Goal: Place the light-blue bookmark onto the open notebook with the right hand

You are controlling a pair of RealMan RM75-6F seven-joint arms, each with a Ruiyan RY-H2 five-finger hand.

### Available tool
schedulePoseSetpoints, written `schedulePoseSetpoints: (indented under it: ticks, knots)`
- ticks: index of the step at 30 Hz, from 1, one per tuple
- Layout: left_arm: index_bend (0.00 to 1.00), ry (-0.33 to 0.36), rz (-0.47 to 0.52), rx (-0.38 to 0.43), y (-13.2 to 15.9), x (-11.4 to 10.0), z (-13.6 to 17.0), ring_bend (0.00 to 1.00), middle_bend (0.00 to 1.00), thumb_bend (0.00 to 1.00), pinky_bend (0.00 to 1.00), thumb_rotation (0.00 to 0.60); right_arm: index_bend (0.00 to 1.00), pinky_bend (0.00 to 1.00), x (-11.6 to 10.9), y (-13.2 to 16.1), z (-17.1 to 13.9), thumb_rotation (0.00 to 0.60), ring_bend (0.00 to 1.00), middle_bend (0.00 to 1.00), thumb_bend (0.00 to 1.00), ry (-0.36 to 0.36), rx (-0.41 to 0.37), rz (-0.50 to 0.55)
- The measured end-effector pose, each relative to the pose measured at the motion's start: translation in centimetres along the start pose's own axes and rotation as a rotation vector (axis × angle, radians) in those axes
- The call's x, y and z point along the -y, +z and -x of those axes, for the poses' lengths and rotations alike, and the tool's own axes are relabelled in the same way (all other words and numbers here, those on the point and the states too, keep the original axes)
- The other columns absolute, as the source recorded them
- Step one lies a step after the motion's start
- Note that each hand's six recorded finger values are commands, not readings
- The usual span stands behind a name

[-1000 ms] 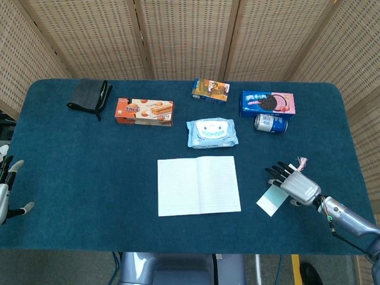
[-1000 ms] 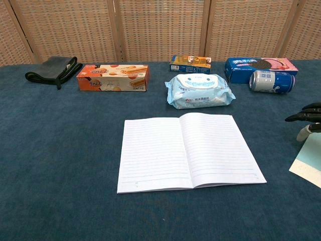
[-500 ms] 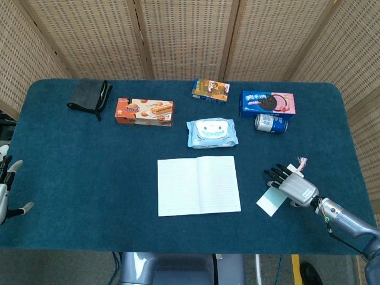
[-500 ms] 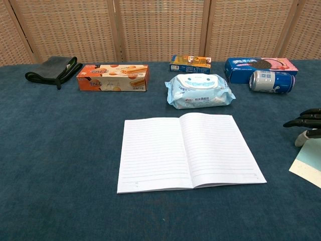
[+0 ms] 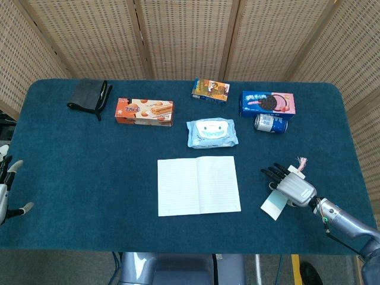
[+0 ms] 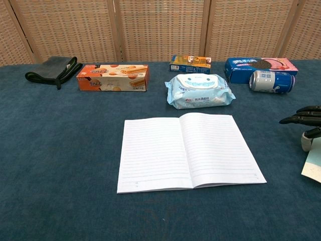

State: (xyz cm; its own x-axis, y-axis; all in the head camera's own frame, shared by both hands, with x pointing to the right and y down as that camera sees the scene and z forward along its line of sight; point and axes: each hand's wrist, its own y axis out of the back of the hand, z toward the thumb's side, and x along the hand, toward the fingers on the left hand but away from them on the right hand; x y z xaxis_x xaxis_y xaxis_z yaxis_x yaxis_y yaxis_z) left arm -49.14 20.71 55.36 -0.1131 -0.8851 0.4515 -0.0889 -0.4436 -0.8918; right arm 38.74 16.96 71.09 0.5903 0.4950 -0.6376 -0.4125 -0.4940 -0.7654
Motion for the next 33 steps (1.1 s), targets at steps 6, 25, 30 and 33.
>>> schedulePoseSetpoints:
  ticks: [6,25,30,33]
  knots:
    - [0.00,0.004,0.005,0.000,-0.1,-0.2,0.1,0.00,0.00,0.00,0.00,0.600,0.58,0.00,-0.6,0.0,0.1,0.600,0.00,0.00,0.26,-0.025,-0.004,-0.011]
    - [0.00,0.001,0.007,0.011,-0.2,-0.2,0.2,0.00,0.00,0.00,0.00,0.600,0.58,0.00,-10.8,-0.1,1.9,0.600,0.00,0.00,0.27,-0.303,-0.017,-0.122]
    - [0.00,-0.004,0.004,0.010,-0.3,-0.1,0.1,0.00,0.00,0.00,0.00,0.600,0.58,0.00,-12.9,1.0,4.0,0.600,0.00,0.00,0.31,-0.312,-0.057,-0.250]
    - [0.00,-0.004,0.005,0.004,-0.4,-0.1,0.0,0.00,0.00,0.00,0.00,0.600,0.58,0.00,-14.0,2.0,5.1,0.600,0.00,0.00,0.31,-0.321,-0.096,-0.317]
